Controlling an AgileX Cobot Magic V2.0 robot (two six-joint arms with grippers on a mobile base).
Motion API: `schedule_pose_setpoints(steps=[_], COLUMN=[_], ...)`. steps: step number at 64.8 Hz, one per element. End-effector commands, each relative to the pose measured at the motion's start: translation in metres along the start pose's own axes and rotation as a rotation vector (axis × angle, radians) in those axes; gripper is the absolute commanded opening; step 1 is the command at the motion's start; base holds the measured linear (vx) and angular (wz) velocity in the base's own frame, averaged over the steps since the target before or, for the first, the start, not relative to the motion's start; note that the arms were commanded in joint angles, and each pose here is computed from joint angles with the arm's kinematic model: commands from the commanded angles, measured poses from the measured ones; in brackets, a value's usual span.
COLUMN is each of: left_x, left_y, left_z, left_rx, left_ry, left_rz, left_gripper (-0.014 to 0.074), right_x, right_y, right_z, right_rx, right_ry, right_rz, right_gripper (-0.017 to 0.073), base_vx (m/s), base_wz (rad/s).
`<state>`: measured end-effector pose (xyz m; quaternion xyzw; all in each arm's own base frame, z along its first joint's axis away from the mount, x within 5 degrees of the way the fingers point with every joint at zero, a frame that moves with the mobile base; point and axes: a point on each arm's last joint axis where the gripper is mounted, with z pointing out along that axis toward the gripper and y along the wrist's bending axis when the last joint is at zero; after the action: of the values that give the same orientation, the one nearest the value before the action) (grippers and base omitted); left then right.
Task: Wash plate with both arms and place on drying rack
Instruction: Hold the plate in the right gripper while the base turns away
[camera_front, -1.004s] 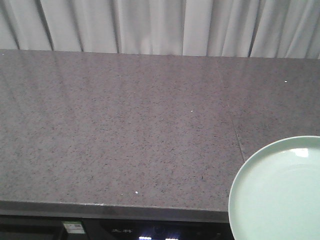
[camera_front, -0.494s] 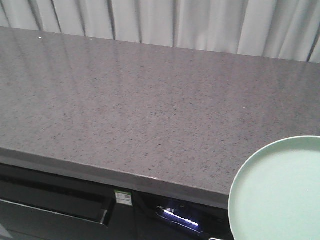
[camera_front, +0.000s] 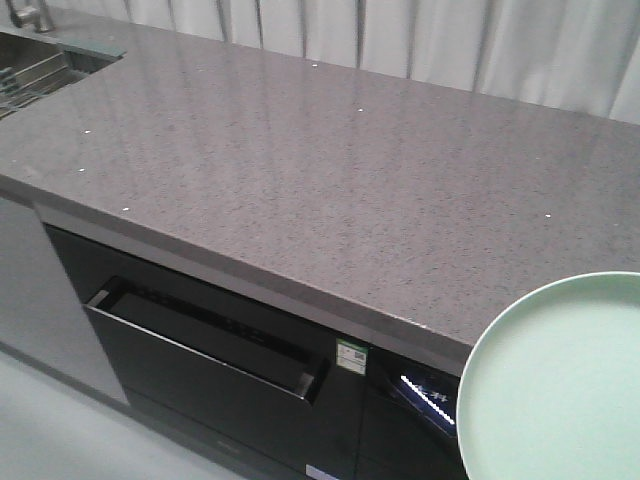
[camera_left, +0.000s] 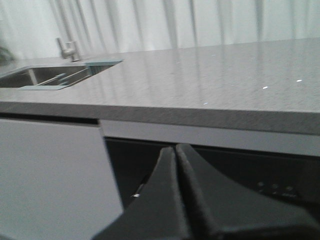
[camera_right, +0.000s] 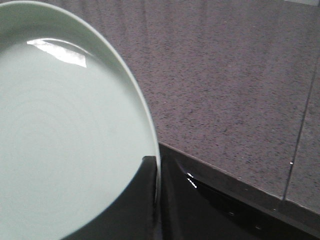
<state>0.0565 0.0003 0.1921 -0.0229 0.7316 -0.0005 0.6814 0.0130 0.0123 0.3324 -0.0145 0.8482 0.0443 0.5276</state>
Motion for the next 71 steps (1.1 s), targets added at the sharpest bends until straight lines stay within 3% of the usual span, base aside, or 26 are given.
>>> schedule_pose_setpoints(steps=[1, 71], left_x=[-0.0151, -0.0151], left_y=[0.0011, 0.0011], left_z=[-0.0032, -0.0032], left_rx=[-0.014, -0.014], left_ry=[-0.108, -0.108], left_rz=[-0.010, -0.010], left_gripper=[-0.0006, -0.0006], right_x=[-0.0121, -0.0121], right_y=[-0.0002, -0.0002], right_z=[-0.0026, -0.0026], right_rx=[0.008, 0.008], right_ry=[-0.078, -0.078], right_rz=[0.005, 0.005], right_gripper=[-0.0001, -0.0001], base_vx=[-0.13, -0.10], base_wz=[0.49, 0.46])
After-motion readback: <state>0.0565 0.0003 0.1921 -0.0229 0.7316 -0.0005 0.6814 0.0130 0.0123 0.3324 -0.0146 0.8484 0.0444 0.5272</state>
